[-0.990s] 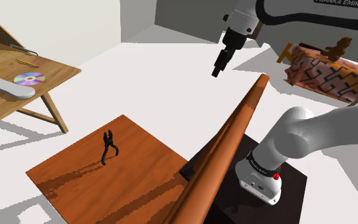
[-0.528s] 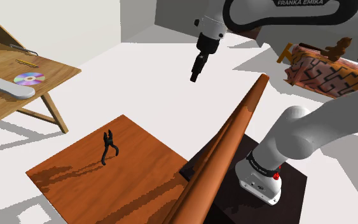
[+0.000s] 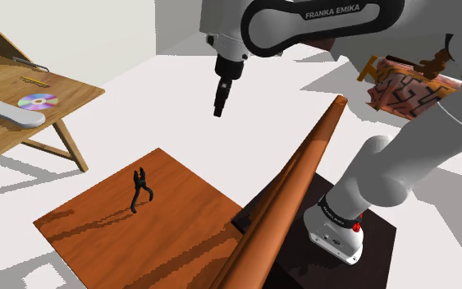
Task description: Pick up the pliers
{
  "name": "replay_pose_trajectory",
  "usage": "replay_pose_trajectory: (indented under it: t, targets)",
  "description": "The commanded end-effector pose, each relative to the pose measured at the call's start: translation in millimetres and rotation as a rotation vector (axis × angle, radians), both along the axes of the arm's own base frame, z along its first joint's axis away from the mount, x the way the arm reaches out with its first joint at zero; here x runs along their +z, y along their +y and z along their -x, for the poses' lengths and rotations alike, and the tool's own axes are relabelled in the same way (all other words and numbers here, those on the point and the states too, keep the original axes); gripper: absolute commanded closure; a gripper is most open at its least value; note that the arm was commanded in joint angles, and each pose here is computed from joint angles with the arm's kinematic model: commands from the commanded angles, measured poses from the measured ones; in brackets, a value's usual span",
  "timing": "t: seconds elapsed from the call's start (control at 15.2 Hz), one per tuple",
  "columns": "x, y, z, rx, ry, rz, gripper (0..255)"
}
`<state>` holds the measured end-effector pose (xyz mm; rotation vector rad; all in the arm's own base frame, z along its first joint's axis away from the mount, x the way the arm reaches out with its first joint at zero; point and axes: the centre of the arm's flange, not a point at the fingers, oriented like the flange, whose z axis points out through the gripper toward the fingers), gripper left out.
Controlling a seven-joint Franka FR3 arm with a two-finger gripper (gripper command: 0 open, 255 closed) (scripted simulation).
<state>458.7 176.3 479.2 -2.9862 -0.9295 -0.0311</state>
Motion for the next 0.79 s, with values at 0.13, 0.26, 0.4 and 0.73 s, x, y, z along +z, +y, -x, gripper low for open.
replay_pose_trajectory:
  t: [0.13,0.26,0.4,0.73]
  targets:
    - [-21,46,-18,0.11,0.006,0.011,0]
    - [-31,69,-27,0.165,0.01,0.017,0]
    - [-42,94,-34,0.219,0.013,0.023,0]
    - [-70,155,-45,0.355,0.021,0.038,0]
